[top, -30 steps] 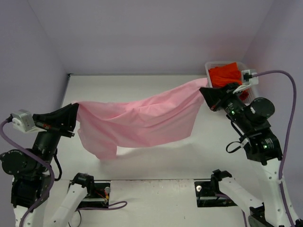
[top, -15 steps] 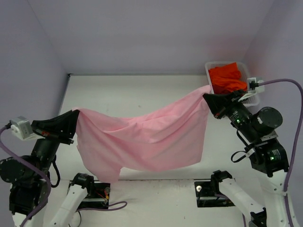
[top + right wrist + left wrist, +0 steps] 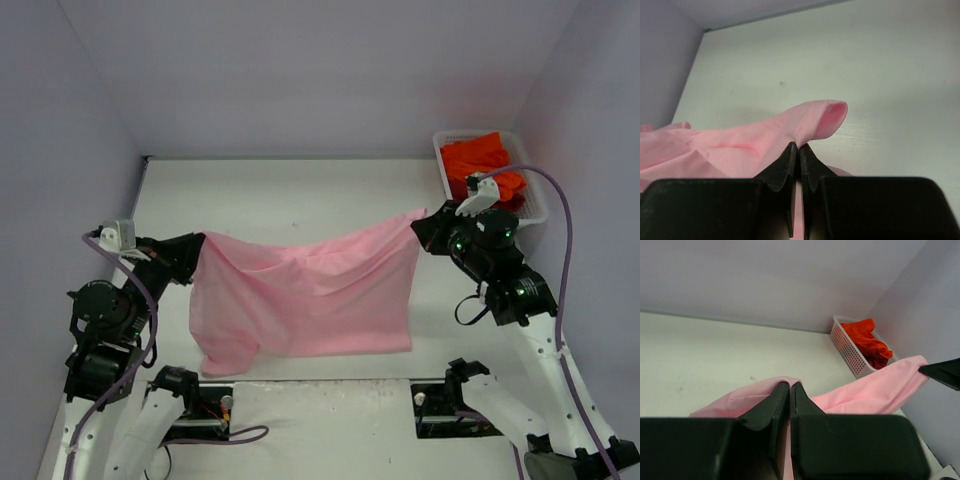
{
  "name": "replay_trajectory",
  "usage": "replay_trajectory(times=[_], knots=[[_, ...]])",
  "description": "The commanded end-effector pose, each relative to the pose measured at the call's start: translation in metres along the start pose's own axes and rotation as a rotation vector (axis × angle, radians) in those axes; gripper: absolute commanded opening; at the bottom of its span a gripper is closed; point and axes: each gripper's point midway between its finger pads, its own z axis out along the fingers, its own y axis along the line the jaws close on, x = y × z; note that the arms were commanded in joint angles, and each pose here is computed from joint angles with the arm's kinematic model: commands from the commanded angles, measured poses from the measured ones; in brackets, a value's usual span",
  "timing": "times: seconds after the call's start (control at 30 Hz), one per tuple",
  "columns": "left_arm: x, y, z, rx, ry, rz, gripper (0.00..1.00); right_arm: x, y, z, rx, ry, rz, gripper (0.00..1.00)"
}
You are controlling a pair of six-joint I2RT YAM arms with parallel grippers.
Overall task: Fold and stack the t-shirts
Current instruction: Flatten the tshirt out
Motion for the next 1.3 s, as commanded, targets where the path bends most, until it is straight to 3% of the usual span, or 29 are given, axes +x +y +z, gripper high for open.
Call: replay_trajectory(times=[0.0, 0.5, 1.27], knots=[[-0.028, -0.009, 0.013, 0.04, -0.115, 0.001, 0.0, -0.004, -0.012, 0.015, 0.053, -0.037, -0.011, 0.0], [0.022, 0.036, 0.074, -0.058, -0.03, -0.012, 0.0, 0.042, -0.058, 0.082, 0.172, 0.064, -0.016, 0.0], [0.079, 0.097, 0.15, -0.199, 0.075, 0.044, 0.0, 0.044, -0.092, 0.159, 0.264, 0.076, -0.073, 0.0]])
